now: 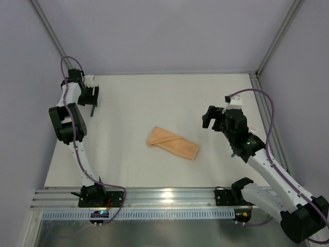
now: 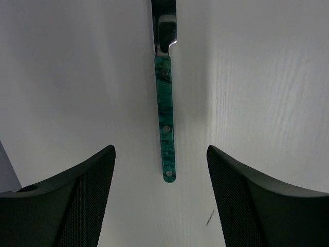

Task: Fold the napkin into a case and place the utensils inside
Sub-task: Pick up the knife from the corner of the board, then place the knife on the folded napkin.

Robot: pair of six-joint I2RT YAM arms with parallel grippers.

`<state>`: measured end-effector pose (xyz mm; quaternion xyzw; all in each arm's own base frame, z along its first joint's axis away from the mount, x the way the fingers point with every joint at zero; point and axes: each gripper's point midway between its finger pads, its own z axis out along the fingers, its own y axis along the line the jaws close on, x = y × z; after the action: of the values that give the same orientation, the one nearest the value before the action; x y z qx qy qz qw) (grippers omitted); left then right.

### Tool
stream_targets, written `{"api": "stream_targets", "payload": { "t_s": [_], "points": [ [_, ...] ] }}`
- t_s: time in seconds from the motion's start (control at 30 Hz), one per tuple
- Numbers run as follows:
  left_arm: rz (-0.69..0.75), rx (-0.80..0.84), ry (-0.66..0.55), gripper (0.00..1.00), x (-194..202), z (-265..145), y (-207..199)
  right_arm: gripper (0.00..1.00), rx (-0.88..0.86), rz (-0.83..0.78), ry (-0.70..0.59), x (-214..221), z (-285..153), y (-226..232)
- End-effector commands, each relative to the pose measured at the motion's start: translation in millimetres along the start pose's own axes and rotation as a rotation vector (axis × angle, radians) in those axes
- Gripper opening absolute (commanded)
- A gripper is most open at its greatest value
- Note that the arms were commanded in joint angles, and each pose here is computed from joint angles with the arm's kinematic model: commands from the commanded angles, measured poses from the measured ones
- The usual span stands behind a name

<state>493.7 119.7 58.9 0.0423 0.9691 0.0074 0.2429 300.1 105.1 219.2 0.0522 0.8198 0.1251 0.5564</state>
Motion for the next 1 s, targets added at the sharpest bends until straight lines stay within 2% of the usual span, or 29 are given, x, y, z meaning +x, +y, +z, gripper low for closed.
{"api": "stream_targets", "payload": {
  "t_s": [0.0, 0.13, 0.37, 0.43, 0.53, 0.57, 0.6, 0.63, 0.67, 0.77, 0.8, 0.87, 0.93, 0.97],
  "points": [
    [-0.021, -0.054, 0.031, 0.73, -10, 2, 13, 0.95, -0.070, -0.040, -0.018, -15, 1, 15],
    [-0.031, -0.020, 0.125, 0.67, 8, 26, 8, 0.93, -0.098, -0.027, -0.022, -14, 0, 20],
    [0.024, 0.097, 0.215, 0.38, 33, 43, -22, 0.86, -0.146, -0.021, -0.010, -15, -4, 29],
    [0.067, 0.143, 0.235, 0.27, 40, 45, -31, 0.84, -0.173, -0.031, -0.012, -17, -5, 34],
    [0.107, 0.271, 0.228, 0.00, 46, 40, -57, 0.80, -0.251, -0.064, -0.017, -22, -9, 47],
    [0.132, 0.298, 0.211, 0.00, 46, 36, -61, 0.77, -0.315, -0.086, 0.002, -19, -13, 58],
    [0.156, 0.320, 0.123, 0.00, 27, 18, -67, 0.76, -0.344, -0.101, -0.004, -24, -15, 64],
    [0.165, 0.346, 0.127, 0.00, 38, 13, -74, 0.74, -0.371, -0.136, -0.003, -25, -17, 67],
    [0.219, 0.344, 0.050, 0.00, 22, -13, -77, 0.71, -0.426, -0.155, 0.022, -21, -20, 76],
    [0.280, 0.452, -0.013, 0.00, 23, -48, -107, 0.67, -0.505, -0.206, 0.033, -25, -25, 90],
    [0.351, 0.462, -0.053, 0.00, 19, -69, -114, 0.64, -0.552, -0.221, 0.054, -22, -25, 97],
    [0.421, 0.545, -0.014, 0.00, 39, -87, -144, 0.63, -0.608, -0.257, 0.048, -28, -29, 107],
    [0.547, 0.626, -0.037, 0.00, 48, -112, -169, 0.62, -0.675, -0.289, 0.031, -32, -34, 118],
    [0.606, 0.681, -0.002, 0.00, 62, -122, -192, 0.62, -0.696, -0.303, 0.013, -36, -37, 121]
  ]
}}
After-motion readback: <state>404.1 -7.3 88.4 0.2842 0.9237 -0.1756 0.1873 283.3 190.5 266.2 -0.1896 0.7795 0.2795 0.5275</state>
